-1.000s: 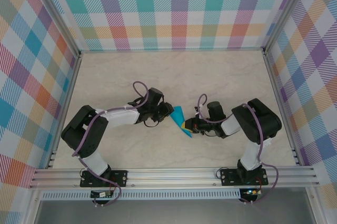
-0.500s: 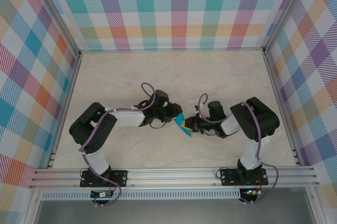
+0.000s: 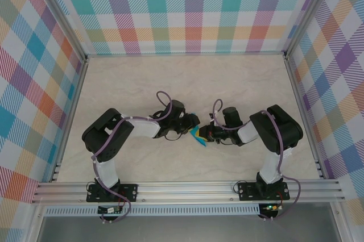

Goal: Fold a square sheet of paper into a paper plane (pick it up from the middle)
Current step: Fold the wing for the fifth time at the center of the table.

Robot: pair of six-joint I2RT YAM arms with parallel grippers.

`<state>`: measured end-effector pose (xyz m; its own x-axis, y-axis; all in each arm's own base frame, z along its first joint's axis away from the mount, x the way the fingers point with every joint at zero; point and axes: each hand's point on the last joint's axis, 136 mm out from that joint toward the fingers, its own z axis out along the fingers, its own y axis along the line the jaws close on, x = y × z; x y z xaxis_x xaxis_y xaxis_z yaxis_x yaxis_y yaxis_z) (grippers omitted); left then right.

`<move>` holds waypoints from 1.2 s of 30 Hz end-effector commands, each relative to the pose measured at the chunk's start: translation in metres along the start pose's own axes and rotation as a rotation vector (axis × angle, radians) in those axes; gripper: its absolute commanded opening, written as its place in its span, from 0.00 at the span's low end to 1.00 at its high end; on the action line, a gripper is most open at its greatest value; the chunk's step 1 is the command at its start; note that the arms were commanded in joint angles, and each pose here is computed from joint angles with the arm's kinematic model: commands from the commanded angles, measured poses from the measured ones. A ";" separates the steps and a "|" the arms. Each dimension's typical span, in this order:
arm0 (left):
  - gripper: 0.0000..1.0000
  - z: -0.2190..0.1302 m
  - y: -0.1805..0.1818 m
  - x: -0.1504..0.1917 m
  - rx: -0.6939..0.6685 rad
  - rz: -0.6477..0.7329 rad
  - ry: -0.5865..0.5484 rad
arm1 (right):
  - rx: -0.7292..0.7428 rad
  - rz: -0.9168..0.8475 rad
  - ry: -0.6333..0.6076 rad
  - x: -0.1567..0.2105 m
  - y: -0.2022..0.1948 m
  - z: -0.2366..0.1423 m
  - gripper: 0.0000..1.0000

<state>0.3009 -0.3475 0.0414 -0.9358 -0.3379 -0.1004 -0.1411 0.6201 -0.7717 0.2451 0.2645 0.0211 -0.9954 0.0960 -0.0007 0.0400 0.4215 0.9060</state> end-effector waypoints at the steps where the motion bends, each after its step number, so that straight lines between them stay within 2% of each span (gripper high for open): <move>1: 0.39 0.006 0.009 0.008 -0.013 0.005 0.025 | 0.164 0.132 0.052 0.022 -0.042 -0.004 0.03; 6: 0.39 0.009 0.010 0.008 -0.025 0.017 0.031 | 0.196 0.133 0.061 0.025 -0.046 -0.007 0.06; 9: 0.39 0.010 0.011 0.009 -0.035 0.029 0.044 | 0.204 0.132 0.062 0.026 -0.045 -0.008 0.10; 21: 0.39 0.015 0.022 0.015 -0.074 0.038 0.083 | 0.226 0.061 0.081 0.022 -0.014 -0.022 0.19; 26: 0.39 0.016 0.021 0.015 -0.071 0.038 0.087 | 0.216 0.034 0.093 0.026 -0.007 -0.026 0.15; 30: 0.39 0.016 0.022 0.016 -0.078 0.033 0.089 | 0.235 0.050 0.130 0.035 -0.019 -0.024 0.08; 36: 0.39 0.017 0.022 0.015 -0.090 0.028 0.090 | 0.285 0.094 0.193 0.052 -0.042 -0.020 0.09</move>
<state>0.2981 -0.3573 0.0346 -0.9580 -0.2735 -0.0859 -0.1125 0.6342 -0.7649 0.2149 0.2431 0.0164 -0.9963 0.0122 0.0852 0.0757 0.5952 0.8000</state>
